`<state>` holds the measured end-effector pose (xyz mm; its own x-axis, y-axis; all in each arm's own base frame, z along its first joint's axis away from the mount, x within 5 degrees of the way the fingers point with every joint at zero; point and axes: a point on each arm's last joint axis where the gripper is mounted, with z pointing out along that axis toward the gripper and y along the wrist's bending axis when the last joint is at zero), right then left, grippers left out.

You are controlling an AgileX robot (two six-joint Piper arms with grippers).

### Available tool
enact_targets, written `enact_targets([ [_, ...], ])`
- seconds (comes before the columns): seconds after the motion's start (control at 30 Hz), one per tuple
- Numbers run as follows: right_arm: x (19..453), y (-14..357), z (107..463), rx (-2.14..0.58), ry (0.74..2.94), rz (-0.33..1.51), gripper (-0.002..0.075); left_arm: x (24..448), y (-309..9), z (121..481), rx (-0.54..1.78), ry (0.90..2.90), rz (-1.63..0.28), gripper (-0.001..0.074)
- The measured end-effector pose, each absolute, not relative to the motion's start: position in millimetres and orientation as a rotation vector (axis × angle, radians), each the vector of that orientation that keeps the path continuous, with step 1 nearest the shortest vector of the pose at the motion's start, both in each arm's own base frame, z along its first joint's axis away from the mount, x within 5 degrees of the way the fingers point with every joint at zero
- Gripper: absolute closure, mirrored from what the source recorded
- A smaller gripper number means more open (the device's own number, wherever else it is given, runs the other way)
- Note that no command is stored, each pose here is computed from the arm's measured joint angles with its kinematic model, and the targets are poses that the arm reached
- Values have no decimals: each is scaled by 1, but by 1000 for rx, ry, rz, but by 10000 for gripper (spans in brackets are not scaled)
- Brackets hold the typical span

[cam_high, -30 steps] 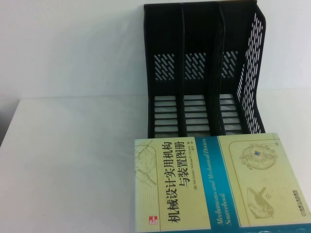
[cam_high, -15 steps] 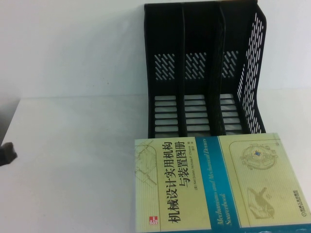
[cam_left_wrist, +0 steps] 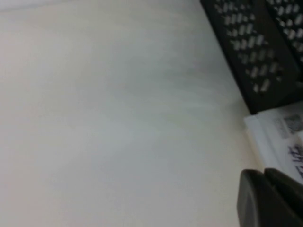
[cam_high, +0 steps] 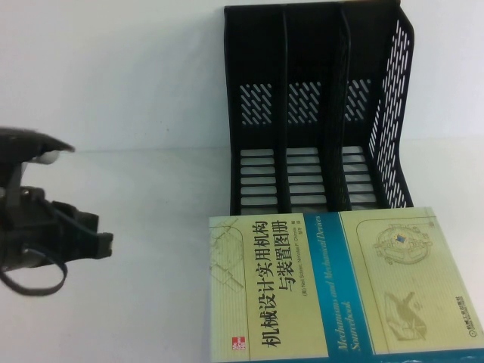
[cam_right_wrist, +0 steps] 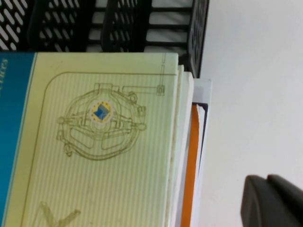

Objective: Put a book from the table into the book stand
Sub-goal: Push book with right arm

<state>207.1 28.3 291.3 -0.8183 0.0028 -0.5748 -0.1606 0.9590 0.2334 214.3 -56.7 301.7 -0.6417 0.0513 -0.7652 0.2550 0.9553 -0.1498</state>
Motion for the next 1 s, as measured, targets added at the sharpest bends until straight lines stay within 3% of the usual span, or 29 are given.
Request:
enact_targets([
  [0.27, 206, 31, 291, -101, 2520, 404, 731, 245, -76, 306, 419, 2386, -564, 738],
  [0.6, 218, 35, 270, -141, 2632, 476, 731, 260, -36, 297, 126, 2458, -927, 738],
  [0.83, 232, 43, 249, -94, 2710, 624, 731, 255, -32, 300, 133, 2475, -1025, 738],
  [1.0, 237, 55, 249, -161, 2709, 647, 729, 251, -30, 295, 100, 2559, -985, 738],
])
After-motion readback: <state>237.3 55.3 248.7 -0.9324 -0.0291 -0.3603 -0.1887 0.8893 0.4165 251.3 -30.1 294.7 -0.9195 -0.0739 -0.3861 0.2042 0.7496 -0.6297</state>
